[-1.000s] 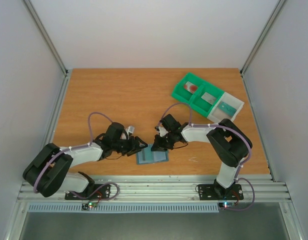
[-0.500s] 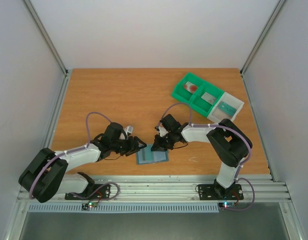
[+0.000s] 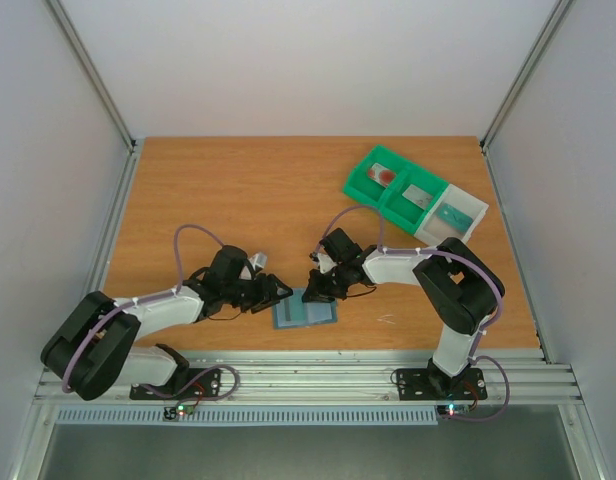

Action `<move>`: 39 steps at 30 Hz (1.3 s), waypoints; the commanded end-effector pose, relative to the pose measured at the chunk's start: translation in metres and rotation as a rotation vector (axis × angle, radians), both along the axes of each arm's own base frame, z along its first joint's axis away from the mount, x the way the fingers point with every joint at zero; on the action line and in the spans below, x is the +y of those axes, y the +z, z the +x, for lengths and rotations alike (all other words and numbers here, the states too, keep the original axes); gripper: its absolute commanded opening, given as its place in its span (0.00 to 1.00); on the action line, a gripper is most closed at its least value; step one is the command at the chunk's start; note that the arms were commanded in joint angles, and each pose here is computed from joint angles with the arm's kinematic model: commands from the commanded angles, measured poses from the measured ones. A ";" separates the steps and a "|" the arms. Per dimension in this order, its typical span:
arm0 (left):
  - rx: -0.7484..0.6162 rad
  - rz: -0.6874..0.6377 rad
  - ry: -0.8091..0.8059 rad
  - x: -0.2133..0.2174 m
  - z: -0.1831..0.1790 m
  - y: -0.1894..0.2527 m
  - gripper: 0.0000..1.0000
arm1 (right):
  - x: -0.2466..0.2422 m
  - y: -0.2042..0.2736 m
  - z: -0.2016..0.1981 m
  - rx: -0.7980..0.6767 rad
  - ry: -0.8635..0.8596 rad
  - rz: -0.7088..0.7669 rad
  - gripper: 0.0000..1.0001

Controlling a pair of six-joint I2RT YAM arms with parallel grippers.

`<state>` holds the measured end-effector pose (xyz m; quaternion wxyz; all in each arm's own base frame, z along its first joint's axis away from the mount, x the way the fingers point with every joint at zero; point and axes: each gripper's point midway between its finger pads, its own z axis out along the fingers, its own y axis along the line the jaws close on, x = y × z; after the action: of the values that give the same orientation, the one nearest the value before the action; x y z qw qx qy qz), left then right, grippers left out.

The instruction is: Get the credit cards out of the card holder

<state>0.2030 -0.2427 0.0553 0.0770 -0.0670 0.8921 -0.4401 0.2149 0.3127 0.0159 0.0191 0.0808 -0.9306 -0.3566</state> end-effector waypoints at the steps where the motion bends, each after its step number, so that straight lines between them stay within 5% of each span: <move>1: -0.031 -0.016 -0.001 -0.004 0.004 0.002 0.55 | -0.021 -0.034 -0.011 0.044 -0.024 -0.134 0.01; 16: -0.016 -0.093 -0.004 -0.015 0.003 0.008 0.47 | -0.022 -0.030 -0.011 0.023 -0.028 -0.121 0.01; 25: -0.030 0.025 0.033 0.001 0.005 0.003 0.55 | -0.023 -0.032 -0.012 0.024 -0.031 -0.119 0.01; 39: -0.041 0.014 0.013 -0.003 0.006 0.005 0.58 | -0.021 -0.029 -0.012 0.024 -0.036 -0.109 0.01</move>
<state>0.2034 -0.2387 0.0514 0.0822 -0.0773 0.9006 -0.4197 0.2147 0.3125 0.0161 0.0105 0.0808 -0.9280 -0.3635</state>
